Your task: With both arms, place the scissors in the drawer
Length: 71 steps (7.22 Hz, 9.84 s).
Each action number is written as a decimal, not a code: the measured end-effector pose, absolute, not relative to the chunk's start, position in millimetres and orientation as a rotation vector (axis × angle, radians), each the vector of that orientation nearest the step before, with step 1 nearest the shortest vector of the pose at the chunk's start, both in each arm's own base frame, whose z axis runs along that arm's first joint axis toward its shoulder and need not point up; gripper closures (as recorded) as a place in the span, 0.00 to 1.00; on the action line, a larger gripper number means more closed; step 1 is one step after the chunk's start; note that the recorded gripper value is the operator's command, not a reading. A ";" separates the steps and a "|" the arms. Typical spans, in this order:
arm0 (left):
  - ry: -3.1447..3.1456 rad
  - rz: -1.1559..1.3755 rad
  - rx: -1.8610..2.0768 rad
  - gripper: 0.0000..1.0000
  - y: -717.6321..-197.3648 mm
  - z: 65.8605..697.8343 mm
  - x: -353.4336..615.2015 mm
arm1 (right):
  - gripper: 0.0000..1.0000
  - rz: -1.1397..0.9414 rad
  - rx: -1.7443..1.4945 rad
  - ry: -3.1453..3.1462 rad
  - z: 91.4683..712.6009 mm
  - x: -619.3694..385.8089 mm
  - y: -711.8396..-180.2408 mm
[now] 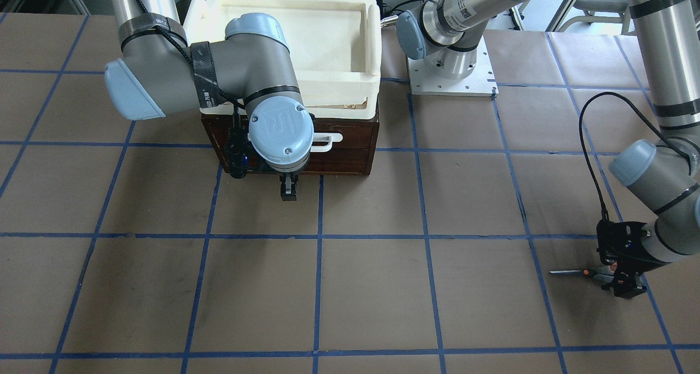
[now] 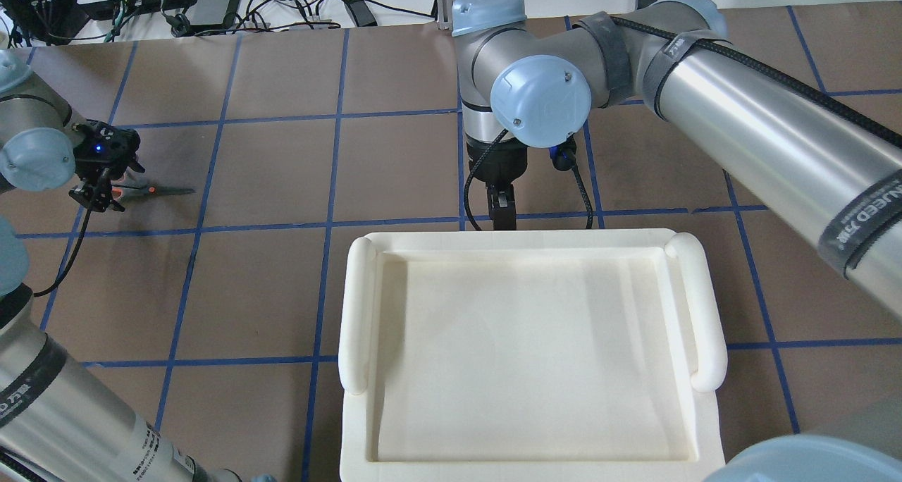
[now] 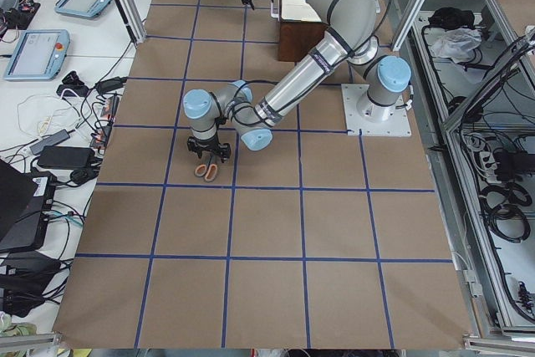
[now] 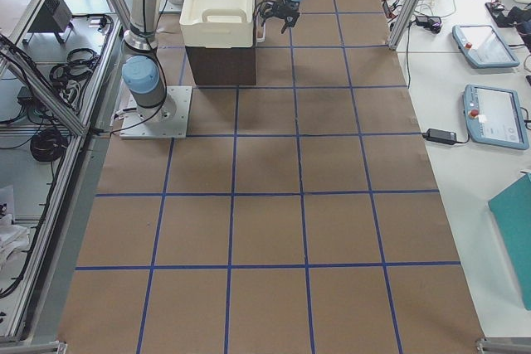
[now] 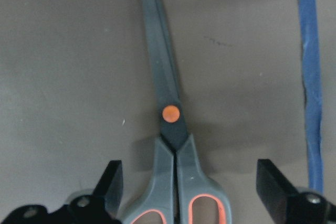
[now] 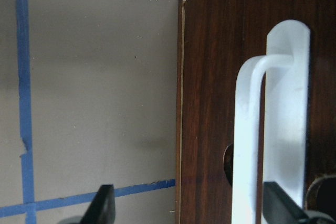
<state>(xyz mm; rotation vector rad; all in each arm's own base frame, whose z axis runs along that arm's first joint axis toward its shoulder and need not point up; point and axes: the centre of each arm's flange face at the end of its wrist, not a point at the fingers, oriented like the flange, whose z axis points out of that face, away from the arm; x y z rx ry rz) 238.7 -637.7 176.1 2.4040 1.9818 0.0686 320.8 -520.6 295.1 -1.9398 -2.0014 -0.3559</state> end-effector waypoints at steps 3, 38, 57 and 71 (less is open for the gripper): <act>1.987 0.071 2.409 0.25 -637.9 171.5 238.9 | 0.00 -0.382 -1.928 -1.983 289.4 321.3 -519.0; 2.338 0.068 2.161 1.00 -515.5 471.0 -99.9 | 0.00 -0.201 -1.931 -2.364 306.6 311.3 -627.5; 2.304 0.089 2.170 1.00 -505.4 472.6 -134.5 | 0.00 -0.324 -1.989 -2.195 275.5 304.9 -629.1; 2.304 0.085 2.173 1.00 -504.8 472.5 -135.3 | 0.00 -0.230 -1.866 -2.453 280.3 300.7 -654.3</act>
